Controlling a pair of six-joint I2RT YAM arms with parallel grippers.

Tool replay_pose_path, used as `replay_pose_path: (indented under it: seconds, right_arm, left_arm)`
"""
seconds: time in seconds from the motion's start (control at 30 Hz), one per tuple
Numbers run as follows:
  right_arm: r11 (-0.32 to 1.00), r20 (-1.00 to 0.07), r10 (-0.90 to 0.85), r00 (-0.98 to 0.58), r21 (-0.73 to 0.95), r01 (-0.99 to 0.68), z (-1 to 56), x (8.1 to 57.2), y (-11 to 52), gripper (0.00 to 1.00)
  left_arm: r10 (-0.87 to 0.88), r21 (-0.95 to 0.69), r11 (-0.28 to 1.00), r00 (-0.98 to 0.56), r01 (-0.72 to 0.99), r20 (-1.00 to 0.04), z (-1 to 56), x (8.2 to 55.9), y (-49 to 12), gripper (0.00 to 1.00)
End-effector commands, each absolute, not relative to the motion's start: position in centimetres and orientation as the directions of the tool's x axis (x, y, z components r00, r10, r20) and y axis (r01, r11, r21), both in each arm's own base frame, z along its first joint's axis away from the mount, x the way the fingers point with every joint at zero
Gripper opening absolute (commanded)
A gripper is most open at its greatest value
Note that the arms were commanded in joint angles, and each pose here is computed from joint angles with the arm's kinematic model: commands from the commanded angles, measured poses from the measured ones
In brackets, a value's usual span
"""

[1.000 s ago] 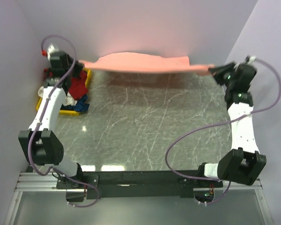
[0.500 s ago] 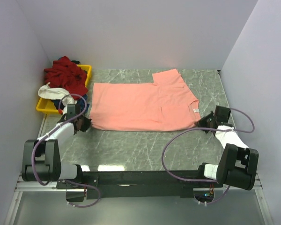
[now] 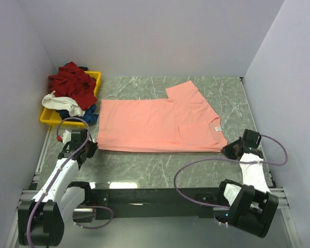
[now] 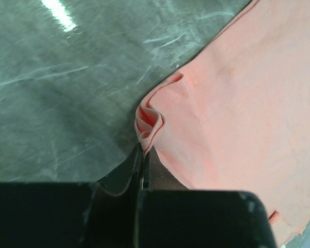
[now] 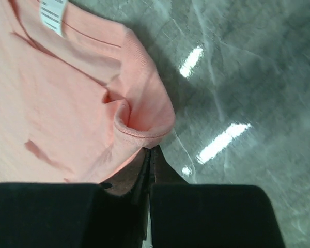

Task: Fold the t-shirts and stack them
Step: Fold the tshirt

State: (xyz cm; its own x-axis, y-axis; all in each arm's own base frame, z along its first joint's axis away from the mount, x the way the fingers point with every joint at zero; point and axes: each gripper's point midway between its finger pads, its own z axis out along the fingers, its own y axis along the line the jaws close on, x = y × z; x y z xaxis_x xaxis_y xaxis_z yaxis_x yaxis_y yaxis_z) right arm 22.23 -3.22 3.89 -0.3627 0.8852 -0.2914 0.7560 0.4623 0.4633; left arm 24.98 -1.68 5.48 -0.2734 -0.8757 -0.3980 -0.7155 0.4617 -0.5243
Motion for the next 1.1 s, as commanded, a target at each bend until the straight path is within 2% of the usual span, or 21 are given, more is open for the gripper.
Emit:
replay_pose_path:
  seconds: [0.0, 0.07, 0.1, 0.17, 0.2, 0.3, 0.33, 0.47, 0.6, 0.67, 0.77, 0.8, 0.83, 0.9, 0.93, 1.0, 1.07]
  right_arm:
    - [0.442, -0.337, 0.887, -0.315, 0.424, 0.791, 4.6, 20.8, -4.4, 0.02]
    - [0.43, -0.35, 0.89, -0.293, 0.431, 0.793, 5.1, 20.7, -4.6, 0.05]
    - [0.43, -0.357, 0.889, -0.289, 0.428, 0.795, 5.2, 20.7, -4.8, 0.15]
    - [0.437, -0.369, 0.884, -0.288, 0.427, 0.792, 5.7, 20.9, -5.0, 0.28]
    - [0.439, -0.361, 0.884, -0.296, 0.426, 0.791, 5.8, 20.9, -4.9, 0.38]
    - [0.457, -0.37, 0.878, -0.305, 0.453, 0.765, 6.9, 21.8, -4.9, 0.5]
    - [0.465, -0.376, 0.874, -0.308, 0.462, 0.755, 7.1, 22.2, -4.9, 0.53]
    - [0.541, -0.399, 0.841, -0.366, 0.586, 0.603, 10.0, 26.1, -3.4, 0.53]
    - [0.622, -0.446, 0.783, -0.434, 0.549, 0.558, 11.1, 29.8, -2.1, 0.53]
    - [0.675, -0.484, 0.737, -0.471, 0.556, 0.485, 12.9, 32.4, -0.4, 0.51]
    - [0.725, -0.537, 0.685, -0.492, 0.568, 0.389, 14.6, 36.7, 1.2, 0.5]
    - [0.729, -0.525, 0.68, -0.512, 0.556, 0.399, 13.7, 37.8, 1.4, 0.48]
    - [0.748, -0.564, 0.658, -0.499, 0.569, 0.343, 15.7, 39.9, 2.0, 0.48]
    - [0.758, -0.561, 0.645, -0.519, 0.559, 0.337, 15.1, 42.1, 2.3, 0.47]
    - [0.767, -0.595, 0.633, -0.496, 0.569, 0.297, 17.2, 44.0, 2.4, 0.47]
    - [0.789, -0.606, 0.606, -0.515, 0.541, 0.292, 16.4, 46.3, 2.6, 0.45]
    - [0.804, -0.648, 0.587, -0.485, 0.534, 0.26, 18.6, 49.3, 2.3, 0.45]
  left_arm:
    - [-0.879, -0.483, 0.422, -0.216, -0.767, -0.424, 5.0, 23.5, -0.2, 0.01]
    - [-0.881, -0.481, 0.418, -0.214, -0.771, -0.422, 4.9, 23.2, -0.2, 0.06]
    - [-0.882, -0.482, 0.418, -0.216, -0.77, -0.419, 4.9, 23.1, -0.3, 0.16]
    - [-0.881, -0.489, 0.422, -0.218, -0.763, -0.42, 5.2, 23.1, -0.4, 0.29]
    - [-0.877, -0.487, 0.43, -0.226, -0.76, -0.423, 5.5, 23.1, -0.4, 0.41]
    - [-0.862, -0.513, 0.458, -0.223, -0.726, -0.454, 7.8, 24.1, -0.3, 0.52]
    - [-0.856, -0.516, 0.467, -0.22, -0.718, -0.468, 8.5, 24.3, -0.1, 0.53]
    - [-0.816, -0.553, 0.54, -0.234, -0.634, -0.529, 12.9, 27.9, -0.3, 0.54]
    - [-0.763, -0.51, 0.612, -0.28, -0.605, -0.582, 15.6, 31.8, -0.3, 0.51]
    - [-0.737, -0.49, 0.641, -0.295, -0.591, -0.608, 16.7, 34.5, -0.4, 0.5]
    - [-0.7, -0.456, 0.68, -0.323, -0.574, -0.637, 17.6, 38.1, -0.7, 0.46]
    - [-0.681, -0.434, 0.693, -0.326, -0.576, -0.655, 17.7, 39.0, -0.6, 0.44]
    - [-0.663, -0.412, 0.708, -0.34, -0.573, -0.667, 17.8, 40.8, -0.8, 0.42]
    - [-0.64, -0.379, 0.722, -0.353, -0.578, -0.682, 17.6, 42.5, -0.9, 0.4]
    - [-0.628, -0.363, 0.732, -0.364, -0.577, -0.688, 17.5, 43.4, -0.9, 0.39]
    - [-0.593, -0.322, 0.755, -0.388, -0.571, -0.705, 17.1, 45.9, -1.3, 0.37]
    - [-0.559, -0.273, 0.772, -0.408, -0.573, -0.722, 16.5, 48.1, -1.3, 0.36]
